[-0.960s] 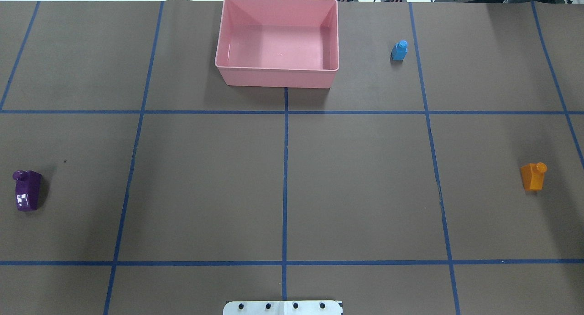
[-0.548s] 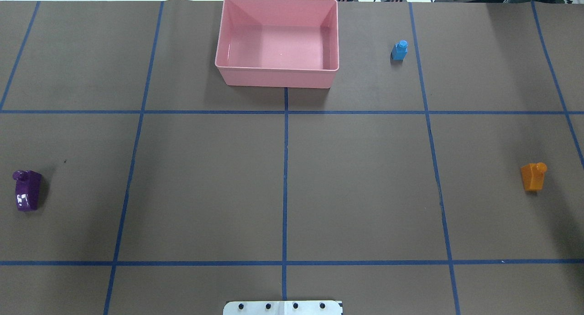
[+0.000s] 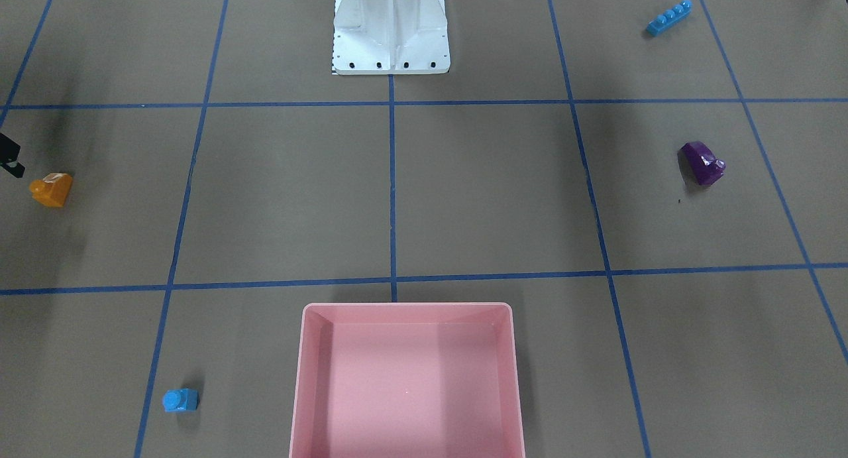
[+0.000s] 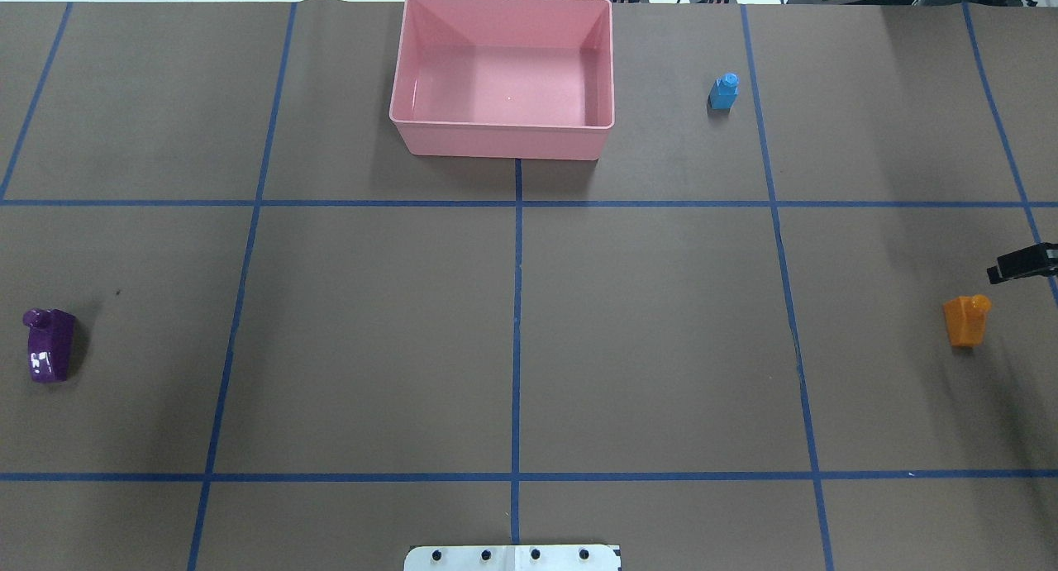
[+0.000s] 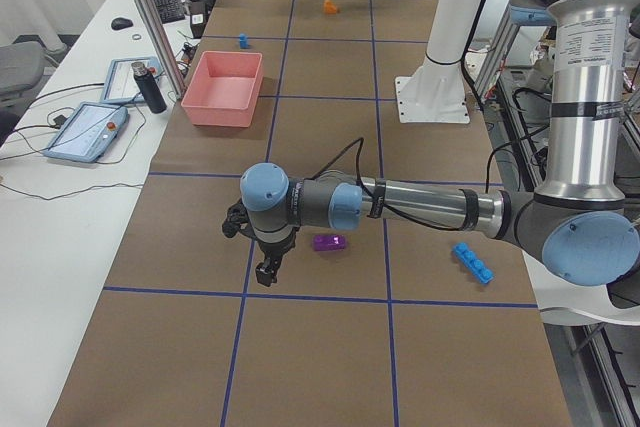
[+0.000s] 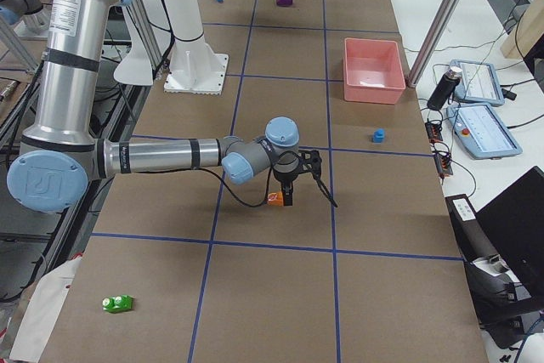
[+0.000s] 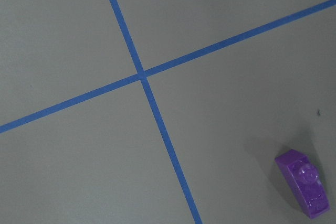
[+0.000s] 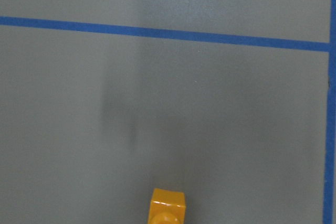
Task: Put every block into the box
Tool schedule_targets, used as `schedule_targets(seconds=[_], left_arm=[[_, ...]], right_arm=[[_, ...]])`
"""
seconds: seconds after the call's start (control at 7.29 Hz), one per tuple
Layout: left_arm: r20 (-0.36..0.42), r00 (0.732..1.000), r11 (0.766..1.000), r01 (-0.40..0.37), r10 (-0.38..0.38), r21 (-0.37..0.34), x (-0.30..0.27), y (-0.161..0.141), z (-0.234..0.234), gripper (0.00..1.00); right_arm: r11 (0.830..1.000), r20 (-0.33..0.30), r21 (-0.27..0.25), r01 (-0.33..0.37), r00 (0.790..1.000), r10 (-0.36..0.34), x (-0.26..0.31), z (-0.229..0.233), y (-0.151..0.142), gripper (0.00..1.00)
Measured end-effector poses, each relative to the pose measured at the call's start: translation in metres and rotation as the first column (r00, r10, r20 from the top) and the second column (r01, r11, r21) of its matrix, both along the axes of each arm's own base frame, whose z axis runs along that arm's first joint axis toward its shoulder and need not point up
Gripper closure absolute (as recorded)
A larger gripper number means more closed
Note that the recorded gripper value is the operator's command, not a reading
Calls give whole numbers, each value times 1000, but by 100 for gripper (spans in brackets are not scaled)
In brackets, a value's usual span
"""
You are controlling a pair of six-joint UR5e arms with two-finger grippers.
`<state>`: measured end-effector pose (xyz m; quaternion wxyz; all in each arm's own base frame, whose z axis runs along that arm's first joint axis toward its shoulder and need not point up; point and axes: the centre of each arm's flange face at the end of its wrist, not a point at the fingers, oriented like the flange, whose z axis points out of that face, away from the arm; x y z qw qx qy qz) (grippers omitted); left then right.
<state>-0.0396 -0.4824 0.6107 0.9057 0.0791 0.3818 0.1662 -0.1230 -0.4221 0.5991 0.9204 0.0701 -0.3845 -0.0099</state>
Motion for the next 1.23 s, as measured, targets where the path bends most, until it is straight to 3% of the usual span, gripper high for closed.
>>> schedule_targets(seconds=[0.27,0.55,0.69,0.96,1.23], left_arm=[[-1,1000,1000,-2,2,-6,1,0,4,0],[-1,1000,1000,-3,3,-5,1,0,5,0],[-1,1000,1000,-4,4,-4,1,0,5,0],[-1,1000,1000,-5,5,-4,2,0,5,0],[-1,1000,1000,-6,6,-4,2,0,5,0]], right_arm=[[999,-6,5,-39,999,39,-34,13,7,6],[999,-37,5,-46,998,46,-55,19,13,52],[999,-48,-1,-44,998,44,-60,24,16,64],[999,-58,-17,-38,998,37,-64,31,19,71],[999,-56,-24,-31,998,30,-65,32,20,100]])
